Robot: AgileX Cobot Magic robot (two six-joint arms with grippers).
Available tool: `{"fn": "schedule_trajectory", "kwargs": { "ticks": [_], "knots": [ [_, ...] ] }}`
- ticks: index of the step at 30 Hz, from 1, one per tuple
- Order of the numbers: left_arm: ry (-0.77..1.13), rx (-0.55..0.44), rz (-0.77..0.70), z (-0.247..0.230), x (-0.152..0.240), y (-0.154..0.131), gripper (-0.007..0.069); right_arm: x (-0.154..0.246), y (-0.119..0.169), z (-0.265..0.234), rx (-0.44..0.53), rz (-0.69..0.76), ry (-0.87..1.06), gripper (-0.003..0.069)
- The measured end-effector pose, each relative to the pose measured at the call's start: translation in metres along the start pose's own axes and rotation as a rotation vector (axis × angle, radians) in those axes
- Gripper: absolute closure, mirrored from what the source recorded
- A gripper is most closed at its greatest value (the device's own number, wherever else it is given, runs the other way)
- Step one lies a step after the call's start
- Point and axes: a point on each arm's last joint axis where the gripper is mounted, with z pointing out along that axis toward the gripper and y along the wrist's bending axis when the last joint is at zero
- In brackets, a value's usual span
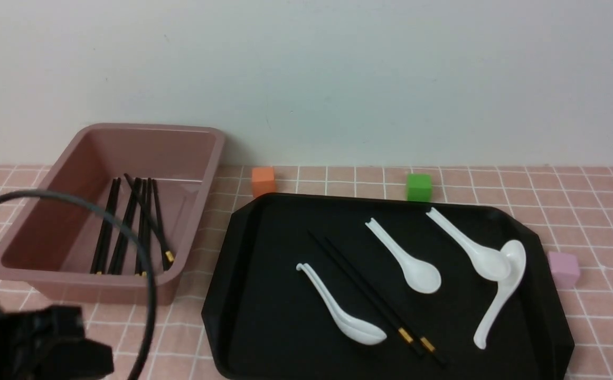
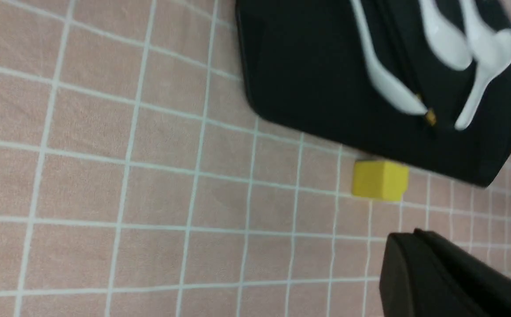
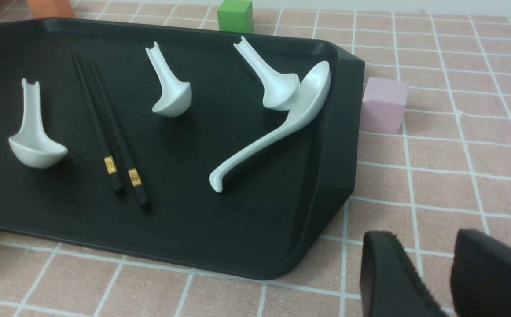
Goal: On pink tablecloth take chopsticks from black tray and put them in box.
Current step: 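Reach over to the black tray and grasp a pair of chopsticks with the left gripper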
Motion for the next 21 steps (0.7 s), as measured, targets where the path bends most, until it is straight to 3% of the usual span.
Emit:
{"fn": "schedule_trajectory", "kwargs": {
  "ticks": [3, 6, 8, 16, 19, 21],
  "knots": [
    [0.136, -0.05, 0.016, 0.036, -0.042, -0.005, 0.0636, 0.0, 0.0, 0.0, 0.0, 0.0, 0.0, 0.0419],
    [0.19, -0.073, 0.083, 0.065, -0.059, -0.02, 0.0638, 0.0, 0.0, 0.0, 0.0, 0.0, 0.0, 0.0419],
    [0.24, -0.095, 0.175, 0.102, -0.059, -0.05, 0.0638, 0.0, 0.0, 0.0, 0.0, 0.0, 0.0, 0.0419],
    [0.364, -0.121, 0.46, 0.213, -0.006, -0.184, 0.0638, 0.0, 0.0, 0.0, 0.0, 0.0, 0.0, 0.0419],
    [0.39, -0.123, 0.532, 0.232, 0.023, -0.223, 0.0638, 0.0, 0.0, 0.0, 0.0, 0.0, 0.0, 0.0419],
    [0.404, -0.131, 0.538, 0.238, 0.03, -0.232, 0.0638, 0.0, 0.0, 0.0, 0.0, 0.0, 0.0, 0.0419]
  ]
}}
